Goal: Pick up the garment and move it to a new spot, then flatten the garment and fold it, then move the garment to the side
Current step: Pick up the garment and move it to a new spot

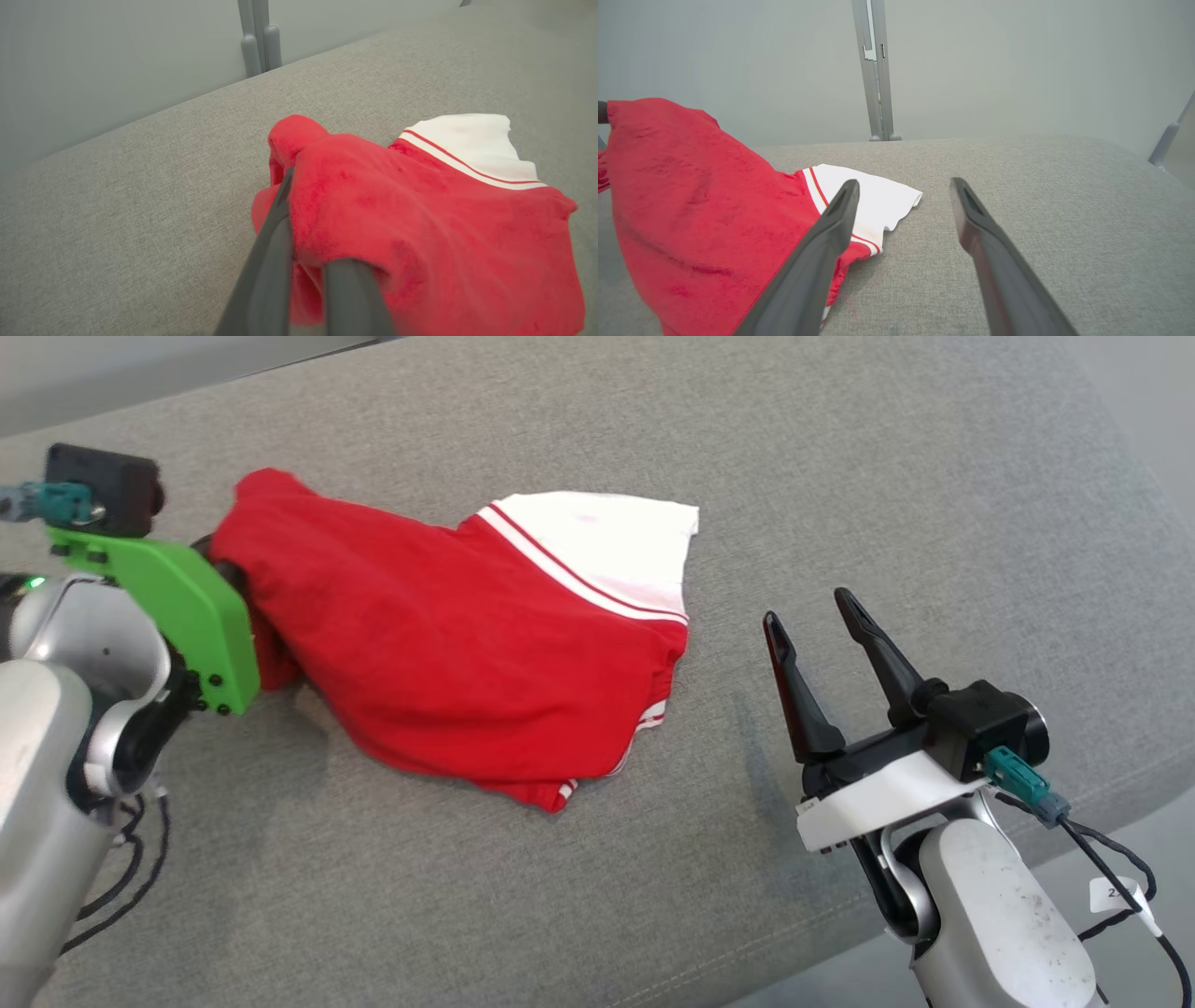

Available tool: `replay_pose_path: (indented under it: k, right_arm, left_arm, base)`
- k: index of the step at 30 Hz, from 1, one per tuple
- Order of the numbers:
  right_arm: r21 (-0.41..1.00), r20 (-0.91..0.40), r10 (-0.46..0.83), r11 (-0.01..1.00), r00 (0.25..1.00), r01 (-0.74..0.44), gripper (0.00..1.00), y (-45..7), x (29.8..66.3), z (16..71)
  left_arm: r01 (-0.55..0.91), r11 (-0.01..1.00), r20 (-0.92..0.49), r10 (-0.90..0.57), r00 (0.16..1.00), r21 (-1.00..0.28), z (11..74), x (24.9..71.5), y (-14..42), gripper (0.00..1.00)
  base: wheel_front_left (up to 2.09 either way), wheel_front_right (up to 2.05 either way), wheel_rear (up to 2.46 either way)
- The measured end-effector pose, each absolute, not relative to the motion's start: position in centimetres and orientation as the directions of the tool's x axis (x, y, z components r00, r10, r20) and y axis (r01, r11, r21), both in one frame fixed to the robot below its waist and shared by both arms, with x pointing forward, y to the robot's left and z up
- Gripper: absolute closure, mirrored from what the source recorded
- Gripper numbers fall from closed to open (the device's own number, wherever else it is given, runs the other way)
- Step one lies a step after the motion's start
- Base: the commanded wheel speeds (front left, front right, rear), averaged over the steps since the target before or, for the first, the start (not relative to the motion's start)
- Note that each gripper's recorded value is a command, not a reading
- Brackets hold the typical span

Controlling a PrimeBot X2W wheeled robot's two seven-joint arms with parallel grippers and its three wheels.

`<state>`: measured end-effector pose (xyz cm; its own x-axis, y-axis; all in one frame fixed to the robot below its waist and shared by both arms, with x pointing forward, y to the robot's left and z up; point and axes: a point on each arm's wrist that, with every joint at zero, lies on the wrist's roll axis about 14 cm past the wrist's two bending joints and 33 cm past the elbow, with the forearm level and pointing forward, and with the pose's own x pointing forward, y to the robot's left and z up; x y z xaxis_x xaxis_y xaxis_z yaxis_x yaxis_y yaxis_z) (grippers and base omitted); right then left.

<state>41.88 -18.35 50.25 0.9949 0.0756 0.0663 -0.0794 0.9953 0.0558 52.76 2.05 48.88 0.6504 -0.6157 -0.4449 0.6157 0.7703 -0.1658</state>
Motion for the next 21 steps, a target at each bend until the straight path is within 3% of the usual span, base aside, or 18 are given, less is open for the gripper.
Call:
replay_pose_path:
  k: [2, 3, 4, 8, 11, 16, 21]
  right_arm:
    - [0.048, 0.042, 0.03, 0.998, 0.999, -0.032, 0.0, -19.9, 41.3, 49.6]
    - [0.045, 0.033, 0.02, 0.999, 0.999, -0.021, 0.0, -20.2, 41.2, 49.3]
    - [0.041, 0.026, 0.011, 0.999, 1.0, -0.012, 0.0, -20.5, 41.1, 49.0]
    - [0.032, 0.009, 0.001, 0.999, 1.0, -0.001, 0.0, -20.9, 41.3, 48.4]
    - [0.033, 0.007, 0.009, 0.999, 1.0, -0.01, 0.0, -20.6, 41.6, 48.2]
    - [0.03, 0.007, 0.043, 0.999, 0.999, -0.043, 0.0, -19.7, 41.8, 48.0]
    - [0.02, 0.015, 0.077, 0.997, 0.997, -0.077, 0.0, -19.0, 41.9, 48.2]
  left_arm:
    - [0.565, 0.812, -0.492, -0.555, 0.67, -0.146, 45.5, 54.1, 3.8, 1.0]
    - [0.554, 0.82, -0.507, -0.543, 0.669, -0.146, 44.5, 54.2, 4.2, 0.13]
    - [0.542, 0.827, -0.515, -0.534, 0.671, -0.151, 43.6, 54.3, 4.5, 0.0]
    - [0.512, 0.843, -0.515, -0.516, 0.685, -0.164, 42.0, 54.1, 5.1, 0.0]
    - [0.455, 0.885, -0.518, -0.437, 0.735, -0.1, 41.4, 54.0, 7.1, 0.0]
    - [0.385, 0.922, -0.569, -0.338, 0.749, -0.04, 40.0, 51.3, 10.3, 0.0]
    - [0.271, 0.961, -0.531, -0.205, 0.822, 0.049, 42.1, 50.7, 14.8, 0.0]
  base:
    - [0.0, 0.0, 0.0]
    - [0.0, 0.0, 0.0]
    - [0.0, 0.0, 0.0]
    - [0.0, 0.0, 0.0]
    - [0.0, 0.0, 0.0]
    - [0.0, 0.0, 0.0]
    - [0.0, 0.0, 0.0]
